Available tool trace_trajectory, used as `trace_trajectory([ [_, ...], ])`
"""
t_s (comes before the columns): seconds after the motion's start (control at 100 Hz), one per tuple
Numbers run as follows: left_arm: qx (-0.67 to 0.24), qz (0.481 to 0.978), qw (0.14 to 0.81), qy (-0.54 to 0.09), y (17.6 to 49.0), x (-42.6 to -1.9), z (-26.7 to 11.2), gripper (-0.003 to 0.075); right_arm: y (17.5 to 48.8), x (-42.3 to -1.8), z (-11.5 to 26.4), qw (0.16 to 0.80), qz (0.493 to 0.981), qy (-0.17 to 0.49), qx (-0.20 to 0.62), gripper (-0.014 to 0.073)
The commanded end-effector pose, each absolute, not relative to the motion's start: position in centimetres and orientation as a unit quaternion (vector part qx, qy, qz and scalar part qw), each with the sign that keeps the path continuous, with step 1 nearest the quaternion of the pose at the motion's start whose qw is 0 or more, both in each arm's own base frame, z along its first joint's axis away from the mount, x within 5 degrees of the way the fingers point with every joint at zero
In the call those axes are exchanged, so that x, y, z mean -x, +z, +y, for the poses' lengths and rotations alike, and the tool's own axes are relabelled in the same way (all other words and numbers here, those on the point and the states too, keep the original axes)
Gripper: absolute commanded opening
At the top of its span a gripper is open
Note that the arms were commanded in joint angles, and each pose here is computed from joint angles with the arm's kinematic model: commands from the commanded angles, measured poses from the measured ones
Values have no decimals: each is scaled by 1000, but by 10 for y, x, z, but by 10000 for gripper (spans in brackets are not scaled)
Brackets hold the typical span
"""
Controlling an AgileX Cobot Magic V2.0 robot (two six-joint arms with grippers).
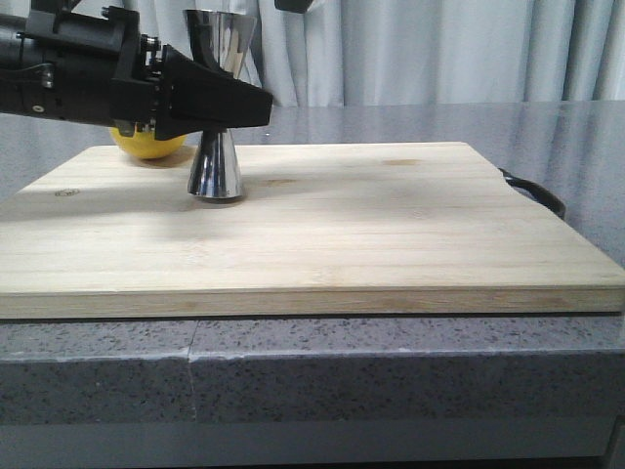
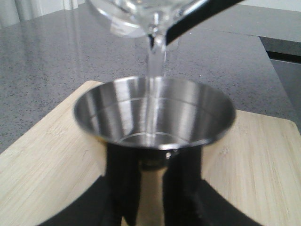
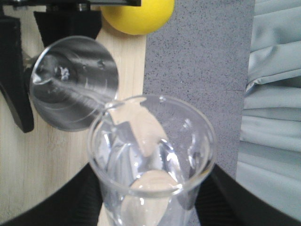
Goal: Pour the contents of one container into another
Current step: 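Tilt the beaker over the jigger cup and pour the liquid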
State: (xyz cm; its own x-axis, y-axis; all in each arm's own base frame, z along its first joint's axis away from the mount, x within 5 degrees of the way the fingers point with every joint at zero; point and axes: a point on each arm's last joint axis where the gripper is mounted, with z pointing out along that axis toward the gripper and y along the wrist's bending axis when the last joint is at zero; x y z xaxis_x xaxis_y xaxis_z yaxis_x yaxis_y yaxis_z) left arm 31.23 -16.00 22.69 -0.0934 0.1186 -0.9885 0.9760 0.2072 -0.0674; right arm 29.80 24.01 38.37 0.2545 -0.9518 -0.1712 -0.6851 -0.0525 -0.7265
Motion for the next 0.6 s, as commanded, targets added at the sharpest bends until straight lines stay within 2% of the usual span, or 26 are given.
trace_trajectory([
  [0.0,-446,540,532,-475,258,-307,-163,134,419,-292,233,428,550,-210,686,306],
  [0.59,-446,540,532,-475,258,-307,-163,134,422,-295,234,434,511,-244,701,306],
])
